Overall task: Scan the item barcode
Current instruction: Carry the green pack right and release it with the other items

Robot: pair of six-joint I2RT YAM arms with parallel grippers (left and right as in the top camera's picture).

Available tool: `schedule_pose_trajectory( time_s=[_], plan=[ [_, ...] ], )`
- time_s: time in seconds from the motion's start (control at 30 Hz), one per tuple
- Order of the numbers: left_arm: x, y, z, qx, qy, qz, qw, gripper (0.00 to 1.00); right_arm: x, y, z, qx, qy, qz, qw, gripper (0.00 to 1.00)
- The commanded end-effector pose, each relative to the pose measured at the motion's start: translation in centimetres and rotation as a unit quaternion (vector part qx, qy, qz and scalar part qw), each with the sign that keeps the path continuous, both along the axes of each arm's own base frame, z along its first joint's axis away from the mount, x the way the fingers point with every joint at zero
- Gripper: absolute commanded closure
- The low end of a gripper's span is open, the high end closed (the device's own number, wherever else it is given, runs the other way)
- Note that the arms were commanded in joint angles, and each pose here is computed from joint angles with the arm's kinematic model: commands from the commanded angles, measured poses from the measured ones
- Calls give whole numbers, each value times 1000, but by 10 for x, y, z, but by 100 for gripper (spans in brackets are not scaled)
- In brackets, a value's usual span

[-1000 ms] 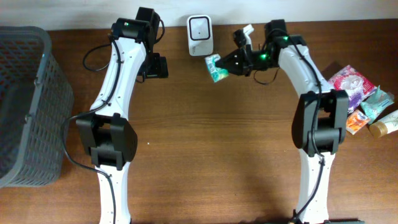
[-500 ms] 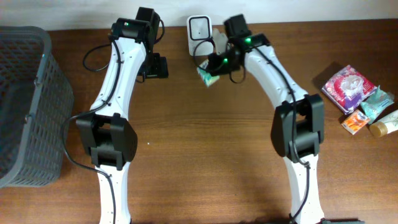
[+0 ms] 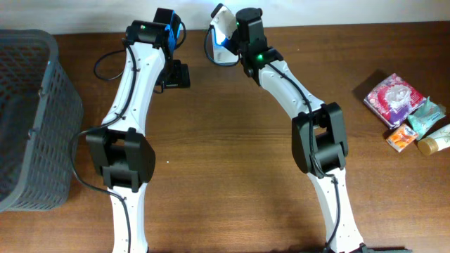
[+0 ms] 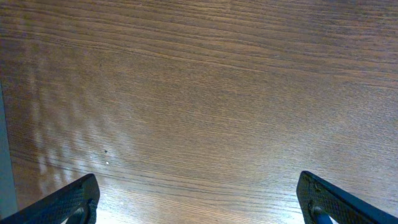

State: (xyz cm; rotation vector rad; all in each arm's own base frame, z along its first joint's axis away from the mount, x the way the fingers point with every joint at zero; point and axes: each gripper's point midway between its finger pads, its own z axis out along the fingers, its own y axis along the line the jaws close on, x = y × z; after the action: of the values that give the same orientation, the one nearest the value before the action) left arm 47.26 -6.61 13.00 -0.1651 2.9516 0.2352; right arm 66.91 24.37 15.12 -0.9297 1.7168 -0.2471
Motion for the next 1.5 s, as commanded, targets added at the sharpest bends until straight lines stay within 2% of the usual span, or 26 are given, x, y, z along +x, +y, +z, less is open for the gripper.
schedule_pose_trajectory(
  time_s=[0.0, 0.03, 0.07, 0.1, 0.13, 0.17, 0.23, 0.27, 0.33, 0.43, 0.5, 0.57, 0.63, 0.73, 0.77, 0.8, 0.87, 0.93, 1.03, 1.1, 1.17, 1.2, 1.27, 1.3, 1.4, 1.47],
  plan=[
    [1, 0, 19, -4, -22, -5, 1000, 1, 7, -5, 10, -8, -25, -18, 999, 96],
    [1, 0, 19, -4, -22, -5, 1000, 1, 5, -3, 14, -3, -26, -18, 999, 96],
    [1, 0, 19, -4, -22, -5, 1000, 1, 6, -10, 29, 38, -28, -58, 997, 96],
    [1, 0, 19, -4, -22, -5, 1000, 1, 7, -47, 59, 176, -16, -176, 968, 96],
    [1, 0, 19, -4, -22, -5, 1000, 1, 1, -82, 80, 241, 7, -228, 944, 96],
    [1, 0, 19, -4, -22, -5, 1000, 1, -7, -117, 94, 255, 26, -265, 930, 96],
    [1, 0, 19, -4, -22, -5, 1000, 1, -42, -208, 106, 301, 78, -383, 870, 96],
    [1, 0, 19, -4, -22, -5, 1000, 1, -73, -265, 102, 321, 105, -471, 815, 96],
    [1, 0, 19, -4, -22, -5, 1000, 1, -128, -349, 77, 334, 149, -594, 717, 96],
    [1, 0, 19, -3, -22, -5, 1000, 1, -216, -449, 28, 290, 226, -715, 595, 96],
    [1, 0, 19, -4, -22, -5, 1000, 1, -258, -491, 12, 281, 245, -755, 540, 96],
    [1, 0, 19, -4, -22, -5, 1000, 1, -287, -517, -7, 277, 257, -778, 501, 96],
    [1, 0, 19, -4, -22, -5, 1000, 1, -299, -526, -23, 273, 266, -786, 487, 96],
    [1, 0, 19, -4, -22, -5, 1000, 1, -295, -525, -38, 267, 278, -774, 503, 95],
    [1, 0, 19, -4, -22, -5, 1000, 1, -297, -524, -42, 265, 283, -773, 501, 37],
    [1, 0, 19, -4, -22, -5, 1000, 1, -298, -523, -42, 264, 285, -774, 500, 21],
    [1, 0, 19, -4, -22, -5, 1000, 1, -303, -520, -41, 261, 294, -774, 496, 16],
    [1, 0, 19, -4, -22, -5, 1000, 1, -307, -513, -30, 254, 313, -756, 515, 4],
    [1, 0, 19, -4, -22, -5, 1000, 1, -316, -495, 42, 305, 268, -733, 546, 2],
    [1, 0, 19, -4, -22, -5, 1000, 1, -325, -461, 115, 384, 225, -674, 590, 1],
    [1, 0, 19, -4, -22, -5, 1000, 1, -342, -437, 156, 399, 194, -650, 617, 1],
    [1, 0, 19, -4, -22, -5, 1000, 1, -346, -415, 172, 394, 193, -624, 647, 1],
    [1, 0, 19, -4, -22, -5, 1000, 1, -355, -367, 190, 360, 210, -569, 709, 2],
    [1, 0, 19, -3, -22, -5, 1000, 1, -358, -355, 193, 348, 215, -554, 725, 1],
    [1, 0, 19, -4, -22, -5, 1000, 1, -401, -319, 192, 329, 212, -525, 756, 1],
    [1, 0, 19, -4, -22, -5, 1000, 1, -434, -300, 172, 341, 201, -499, 771, 1]
  ],
)
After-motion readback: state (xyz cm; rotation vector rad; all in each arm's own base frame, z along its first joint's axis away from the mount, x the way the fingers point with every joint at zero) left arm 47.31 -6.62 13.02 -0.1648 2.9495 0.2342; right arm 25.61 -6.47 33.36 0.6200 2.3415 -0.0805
